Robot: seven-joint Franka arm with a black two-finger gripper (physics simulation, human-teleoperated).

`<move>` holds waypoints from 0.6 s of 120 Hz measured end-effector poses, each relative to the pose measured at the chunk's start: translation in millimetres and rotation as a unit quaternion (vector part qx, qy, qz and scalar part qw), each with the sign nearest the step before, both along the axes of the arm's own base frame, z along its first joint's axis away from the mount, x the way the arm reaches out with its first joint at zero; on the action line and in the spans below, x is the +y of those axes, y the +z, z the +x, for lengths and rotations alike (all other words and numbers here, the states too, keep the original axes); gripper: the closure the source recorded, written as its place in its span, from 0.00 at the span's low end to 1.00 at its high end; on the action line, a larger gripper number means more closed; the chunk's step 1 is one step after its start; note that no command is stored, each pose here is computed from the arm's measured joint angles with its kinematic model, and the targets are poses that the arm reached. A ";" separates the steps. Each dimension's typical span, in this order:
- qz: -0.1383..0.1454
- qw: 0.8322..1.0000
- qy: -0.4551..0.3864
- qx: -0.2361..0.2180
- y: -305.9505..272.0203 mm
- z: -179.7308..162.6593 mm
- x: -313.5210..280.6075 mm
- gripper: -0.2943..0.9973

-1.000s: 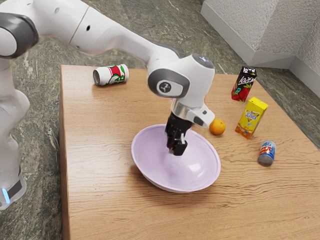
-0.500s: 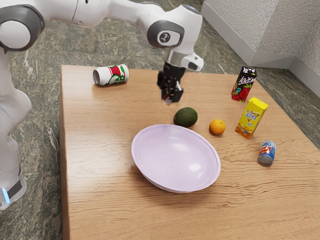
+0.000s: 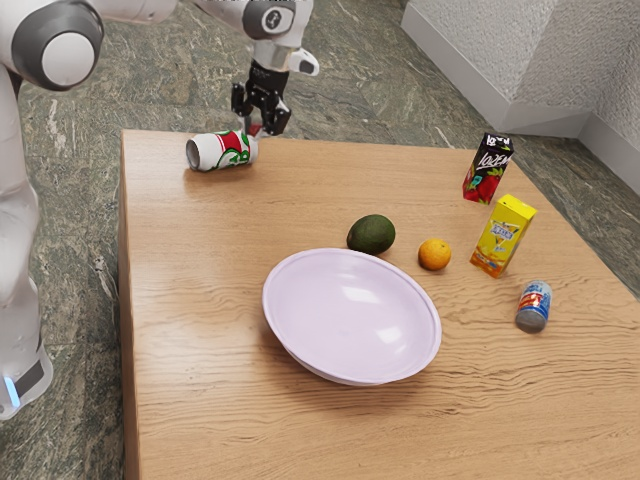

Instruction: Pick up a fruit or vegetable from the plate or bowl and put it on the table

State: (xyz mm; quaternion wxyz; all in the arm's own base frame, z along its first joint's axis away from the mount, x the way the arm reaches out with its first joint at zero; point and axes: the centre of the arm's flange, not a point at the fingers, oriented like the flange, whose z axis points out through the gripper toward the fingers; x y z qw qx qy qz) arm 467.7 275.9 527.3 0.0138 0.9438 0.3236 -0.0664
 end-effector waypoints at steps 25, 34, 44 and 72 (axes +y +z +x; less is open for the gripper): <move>-0.002 0.994 -0.105 0.002 -0.1 46.0 -102.7 0.66; -0.002 0.989 -0.149 0.007 -5.1 61.5 -150.2 0.49; -0.003 0.981 -0.196 0.009 -7.6 72.5 -201.8 0.37; 0.011 0.944 -0.329 -0.031 34.3 81.9 -347.9 0.26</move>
